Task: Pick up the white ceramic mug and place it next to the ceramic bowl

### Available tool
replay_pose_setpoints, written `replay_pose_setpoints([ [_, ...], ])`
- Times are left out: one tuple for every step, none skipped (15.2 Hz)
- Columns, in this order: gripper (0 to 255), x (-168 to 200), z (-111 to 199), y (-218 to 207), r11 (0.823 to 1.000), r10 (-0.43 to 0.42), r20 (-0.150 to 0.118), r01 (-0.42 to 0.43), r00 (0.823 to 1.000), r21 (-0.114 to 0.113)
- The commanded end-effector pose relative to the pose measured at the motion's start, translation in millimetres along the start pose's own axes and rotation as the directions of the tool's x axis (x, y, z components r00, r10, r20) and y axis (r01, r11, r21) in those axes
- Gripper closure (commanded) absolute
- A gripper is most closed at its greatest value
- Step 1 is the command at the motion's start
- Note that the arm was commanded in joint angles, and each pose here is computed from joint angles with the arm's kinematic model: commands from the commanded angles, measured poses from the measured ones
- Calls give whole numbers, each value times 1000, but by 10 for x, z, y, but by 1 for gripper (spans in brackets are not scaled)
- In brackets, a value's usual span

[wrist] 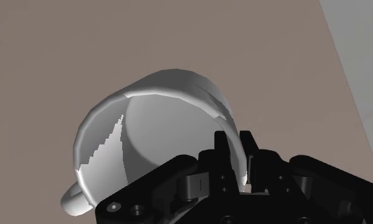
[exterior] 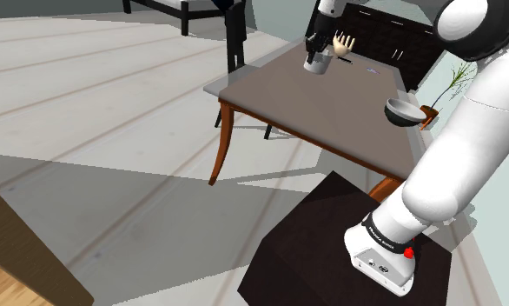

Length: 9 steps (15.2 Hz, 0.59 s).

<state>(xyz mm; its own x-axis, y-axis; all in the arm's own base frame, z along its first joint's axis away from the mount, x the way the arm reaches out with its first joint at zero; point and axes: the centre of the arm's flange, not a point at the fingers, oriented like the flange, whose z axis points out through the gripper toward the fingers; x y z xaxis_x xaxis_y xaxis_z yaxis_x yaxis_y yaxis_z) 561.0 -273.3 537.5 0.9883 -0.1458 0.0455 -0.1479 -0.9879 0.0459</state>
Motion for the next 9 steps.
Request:
replay_pose_setpoints([
  [255,-211,-17,111,1000,0,0,0,1000,0],
  [255,-326,-19,176,1000,0,0,0,1000,0],
  [255,-440,-22,242,1000,0,0,0,1000,0],
  [255,-555,-24,307,1000,0,0,0,1000,0],
  [255,-670,-26,372,1000,0,0,0,1000,0],
  [255,-784,-29,438,1000,0,0,0,1000,0],
  [255,-899,-31,503,1000,0,0,0,1000,0],
  [255,-1014,-34,568,1000,0,0,0,1000,0],
  [255,-1128,-36,634,1000,0,0,0,1000,0],
])
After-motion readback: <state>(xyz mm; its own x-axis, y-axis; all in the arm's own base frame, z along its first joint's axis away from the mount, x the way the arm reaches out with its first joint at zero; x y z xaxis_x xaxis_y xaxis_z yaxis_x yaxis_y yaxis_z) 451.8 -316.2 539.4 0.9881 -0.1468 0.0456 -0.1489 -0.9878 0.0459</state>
